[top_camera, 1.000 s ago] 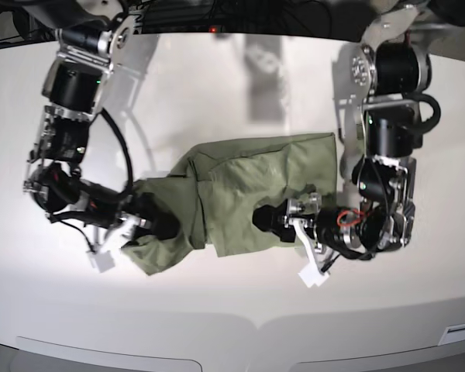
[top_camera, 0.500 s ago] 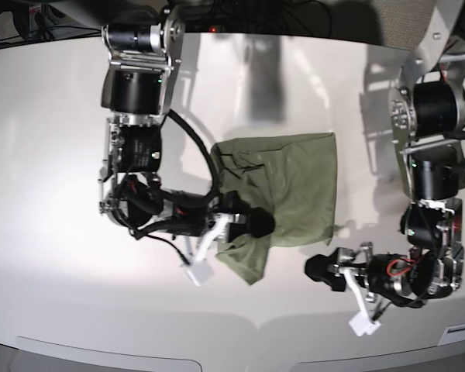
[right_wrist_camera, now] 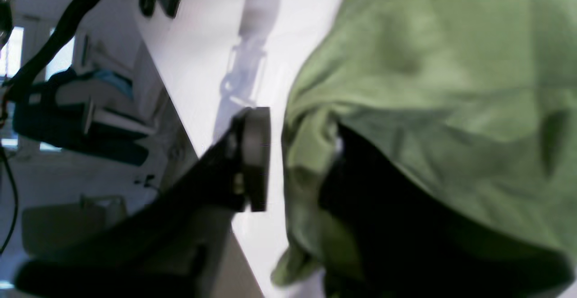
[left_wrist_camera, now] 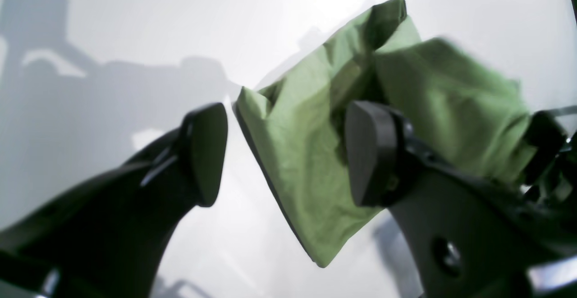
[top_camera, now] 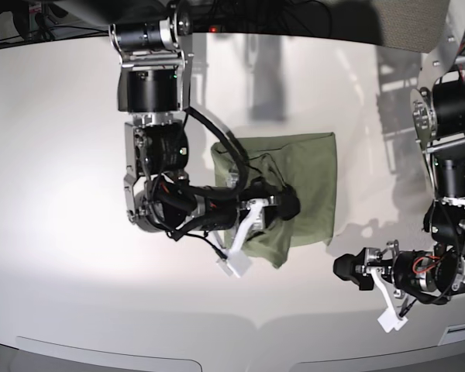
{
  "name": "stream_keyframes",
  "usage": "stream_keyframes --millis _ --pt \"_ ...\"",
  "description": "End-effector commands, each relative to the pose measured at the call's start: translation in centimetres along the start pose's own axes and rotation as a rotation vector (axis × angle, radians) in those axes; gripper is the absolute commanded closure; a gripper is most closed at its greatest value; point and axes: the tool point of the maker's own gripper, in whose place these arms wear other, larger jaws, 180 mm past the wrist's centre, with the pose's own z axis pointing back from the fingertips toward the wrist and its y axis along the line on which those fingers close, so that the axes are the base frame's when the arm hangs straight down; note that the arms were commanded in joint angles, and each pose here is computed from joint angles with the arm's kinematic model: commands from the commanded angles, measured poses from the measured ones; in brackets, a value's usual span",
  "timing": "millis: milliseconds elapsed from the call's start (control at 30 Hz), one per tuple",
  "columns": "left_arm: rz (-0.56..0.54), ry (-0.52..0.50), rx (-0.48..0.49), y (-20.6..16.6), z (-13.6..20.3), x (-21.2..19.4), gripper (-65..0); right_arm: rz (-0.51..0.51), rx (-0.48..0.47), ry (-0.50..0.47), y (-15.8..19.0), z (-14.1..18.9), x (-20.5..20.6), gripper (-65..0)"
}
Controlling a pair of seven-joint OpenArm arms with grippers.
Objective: Fold the T-shirt properly
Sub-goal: 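Grasp the strip end with the right gripper and fold it over toward the left gripper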
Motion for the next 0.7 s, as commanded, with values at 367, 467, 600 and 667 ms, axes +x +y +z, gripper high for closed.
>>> stream_keyframes --millis 367,467,600,667 --pt "-0.028 -0.074 0.003 -0.3 1.3 2.7 -40.1 0.094 0.164 0.045 5.0 -1.5 0.7 -19.7" --pt "-0.022 -0.064 0.003 -0.3 1.3 2.6 -40.1 0.096 0.150 0.003 4.7 -1.5 1.6 -19.7" --pt "0.111 -0.104 -0.148 -2.7 1.8 3.4 -40.1 0.157 -0.035 -0.106 1.5 -0.9 4.8 -19.7" --pt "0.130 -0.176 -0.246 -4.1 2.5 4.7 -40.1 0.199 -0.125 -0.148 0.0 -0.1 6.6 -19.7"
